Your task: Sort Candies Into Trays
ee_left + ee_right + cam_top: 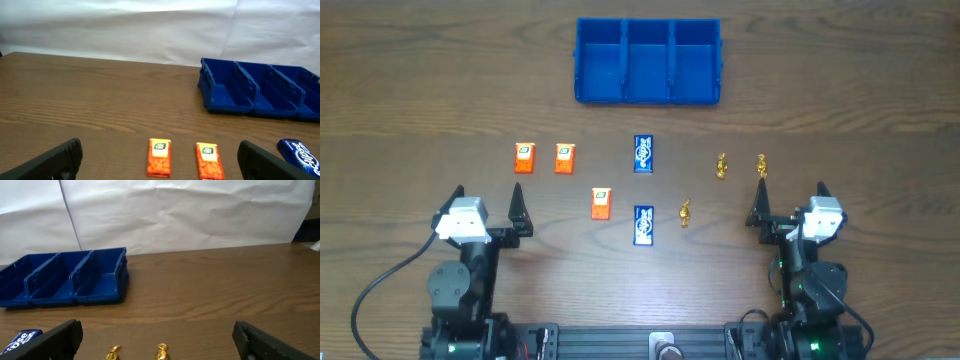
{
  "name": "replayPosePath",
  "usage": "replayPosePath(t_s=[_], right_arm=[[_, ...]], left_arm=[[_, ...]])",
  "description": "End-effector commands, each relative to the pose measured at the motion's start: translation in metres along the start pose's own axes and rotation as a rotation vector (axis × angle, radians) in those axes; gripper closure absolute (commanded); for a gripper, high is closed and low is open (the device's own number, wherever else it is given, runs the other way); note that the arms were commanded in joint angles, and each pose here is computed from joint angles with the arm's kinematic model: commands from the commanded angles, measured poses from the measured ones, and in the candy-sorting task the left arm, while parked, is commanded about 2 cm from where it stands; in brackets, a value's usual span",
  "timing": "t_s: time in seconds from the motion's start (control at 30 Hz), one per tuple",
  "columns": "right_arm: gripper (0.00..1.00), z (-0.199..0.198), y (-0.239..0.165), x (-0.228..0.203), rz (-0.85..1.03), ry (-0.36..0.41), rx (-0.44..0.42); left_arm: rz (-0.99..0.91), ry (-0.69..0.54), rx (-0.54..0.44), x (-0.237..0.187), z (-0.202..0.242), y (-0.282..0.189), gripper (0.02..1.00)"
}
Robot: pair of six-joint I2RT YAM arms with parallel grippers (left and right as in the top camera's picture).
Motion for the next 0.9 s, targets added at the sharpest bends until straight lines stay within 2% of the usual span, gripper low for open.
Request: replayPosePath(t_s=[0.03, 0.47, 0.53, 0.73, 0.9], right_arm=[[0.003, -0.003, 0.0, 0.0, -0.004, -0.01, -0.022], [0.003, -0.003, 0.0, 0.0, -0.004, -0.01, -0.022], [0.003, -0.003, 0.0, 0.0, -0.004, -0.01, -0.022], [0.003, -0.003, 0.0, 0.0, -0.004, -0.01, -0.022], [0.003, -0.003, 0.0, 0.0, -0.004, -0.01, -0.022]], left_arm=[[0.053, 0.01, -0.015, -0.013, -0.001, 0.001, 0.02], [0.049, 0.009, -0.019, -0.01, -0.002, 0.0, 0.02], [0.065, -0.038, -0.033, -0.004, -0.004, -0.003, 0.02], [0.187, -0.04, -0.031, 0.058, -0.005, 0.004, 0.023], [0.418, -0.028, -0.026, 0.099, -0.006, 0.046, 0.023]])
Point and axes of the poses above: each gripper's point midway between its finger pads, its own y axis out along the fingers, its own z axis along the line the jaws close on, x = y × z, the point moved 8 cm from there along -y, back along the fingers, and after that the axes turned 5 degrees about y, right-handed, at the moved point
